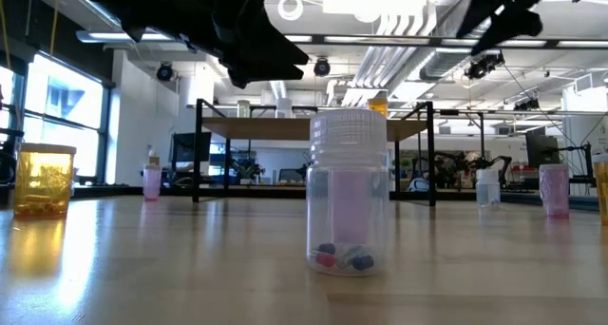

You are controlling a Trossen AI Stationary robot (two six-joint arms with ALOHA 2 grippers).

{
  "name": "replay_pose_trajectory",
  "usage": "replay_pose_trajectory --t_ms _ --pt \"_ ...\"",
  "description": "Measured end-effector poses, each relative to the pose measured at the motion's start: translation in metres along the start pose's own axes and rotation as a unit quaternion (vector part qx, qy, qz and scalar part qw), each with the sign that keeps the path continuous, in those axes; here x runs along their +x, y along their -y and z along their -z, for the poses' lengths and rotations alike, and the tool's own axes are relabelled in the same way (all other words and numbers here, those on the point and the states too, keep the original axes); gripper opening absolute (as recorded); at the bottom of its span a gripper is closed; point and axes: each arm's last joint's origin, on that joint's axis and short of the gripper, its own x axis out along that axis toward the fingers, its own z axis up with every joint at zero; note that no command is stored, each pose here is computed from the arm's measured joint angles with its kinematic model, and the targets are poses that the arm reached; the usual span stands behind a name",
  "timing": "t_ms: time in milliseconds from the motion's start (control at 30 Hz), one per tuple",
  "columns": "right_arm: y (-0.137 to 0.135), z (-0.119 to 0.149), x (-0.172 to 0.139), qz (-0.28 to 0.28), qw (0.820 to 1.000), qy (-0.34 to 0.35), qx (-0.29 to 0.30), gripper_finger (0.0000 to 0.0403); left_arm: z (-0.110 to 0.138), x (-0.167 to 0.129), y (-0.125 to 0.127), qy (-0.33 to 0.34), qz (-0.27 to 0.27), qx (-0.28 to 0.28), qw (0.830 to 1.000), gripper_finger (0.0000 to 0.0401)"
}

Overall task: Pick and place medicine bottles onto shelf by color
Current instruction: Put the right pink pill bottle on the shelf

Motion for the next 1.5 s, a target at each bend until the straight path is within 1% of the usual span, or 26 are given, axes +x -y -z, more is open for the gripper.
replay_pose_trajectory --t_ms 133,267,433,733,900,1167,1400,1500 --pt "0.001 0.012 0.016 0.039 0.998 -0.047 0.017 0.0256 0.0 0.0 0.001 -0.001 0.008 0.008 1.0 0.022" --pt "0.0 0.024 0.026 0.049 0.996 -0.069 0.02 0.0256 0.0 0.0 0.002 -0.001 0.016 0.008 1.0 0.022" --pt "-0.004 0.04 0.031 0.045 0.995 -0.089 0.021 0.0256 0.0 0.0 0.003 -0.001 0.018 0.009 1.0 0.022" --pt "-0.013 0.066 0.032 0.03 0.993 -0.111 0.032 0.0256 0.0 0.0 0.003 -0.001 0.018 0.007 1.0 0.022" --pt "-0.018 0.076 0.028 0.028 0.994 -0.103 0.036 0.0256 0.0 0.0 0.003 -0.001 0.018 -0.004 1.0 0.022" --pt "-0.026 0.084 0.019 0.015 0.998 -0.055 0.038 0.0256 0.0 0.0 0.003 0.001 0.018 -0.003 1.0 0.022" --pt "-0.024 0.082 0.021 0.023 0.998 -0.047 0.044 0.0256 -0.009 -0.001 0.004 0.046 0.022 -0.004 0.999 0.022" --pt "-0.024 0.081 0.022 0.026 0.998 -0.046 0.042 0.0256 -0.01 -0.001 0.004 0.05 0.037 0.002 0.998 0.022"
